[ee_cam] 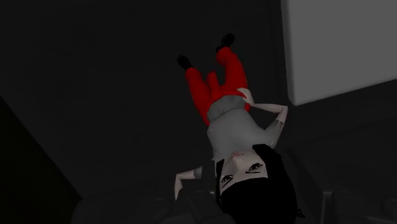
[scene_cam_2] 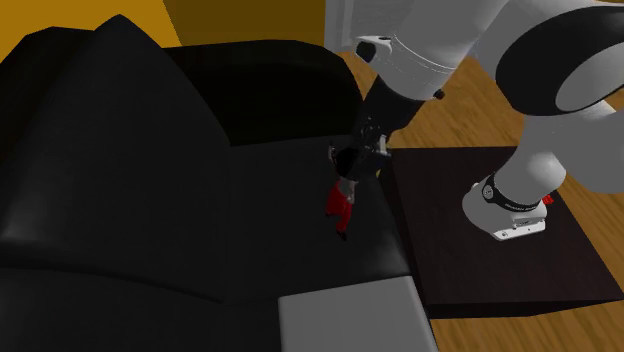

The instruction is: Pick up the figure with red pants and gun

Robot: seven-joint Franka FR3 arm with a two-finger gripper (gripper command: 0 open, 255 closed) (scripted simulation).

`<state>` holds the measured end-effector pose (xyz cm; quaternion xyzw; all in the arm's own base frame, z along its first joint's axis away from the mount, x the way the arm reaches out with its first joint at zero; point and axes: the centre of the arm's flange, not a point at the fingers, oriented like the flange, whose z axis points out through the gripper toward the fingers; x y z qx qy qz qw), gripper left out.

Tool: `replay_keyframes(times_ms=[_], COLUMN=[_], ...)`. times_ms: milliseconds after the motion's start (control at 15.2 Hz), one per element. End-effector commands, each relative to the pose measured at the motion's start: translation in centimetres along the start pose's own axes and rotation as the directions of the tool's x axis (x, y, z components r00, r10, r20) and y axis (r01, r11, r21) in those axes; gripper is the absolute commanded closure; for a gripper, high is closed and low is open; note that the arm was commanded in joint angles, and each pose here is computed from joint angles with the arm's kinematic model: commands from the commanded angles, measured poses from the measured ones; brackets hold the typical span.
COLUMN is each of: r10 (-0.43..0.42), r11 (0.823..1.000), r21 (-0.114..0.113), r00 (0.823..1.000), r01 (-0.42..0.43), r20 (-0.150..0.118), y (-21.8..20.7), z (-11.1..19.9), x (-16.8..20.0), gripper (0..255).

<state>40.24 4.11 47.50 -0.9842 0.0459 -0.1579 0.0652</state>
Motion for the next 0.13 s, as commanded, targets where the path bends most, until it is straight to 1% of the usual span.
replay_keyframes(times_ms=[0, 66], r10=[0.0, 0.0], r11=[1.0, 1.0], r21=[0.0, 0.0], r00=[1.0, 1.0], r01=[0.0, 0.0], r20=[0.0, 0.0], y=[-0.03, -0.03], z=[-0.54, -0.54], x=[0.11, 0.11], gripper=[255, 255])
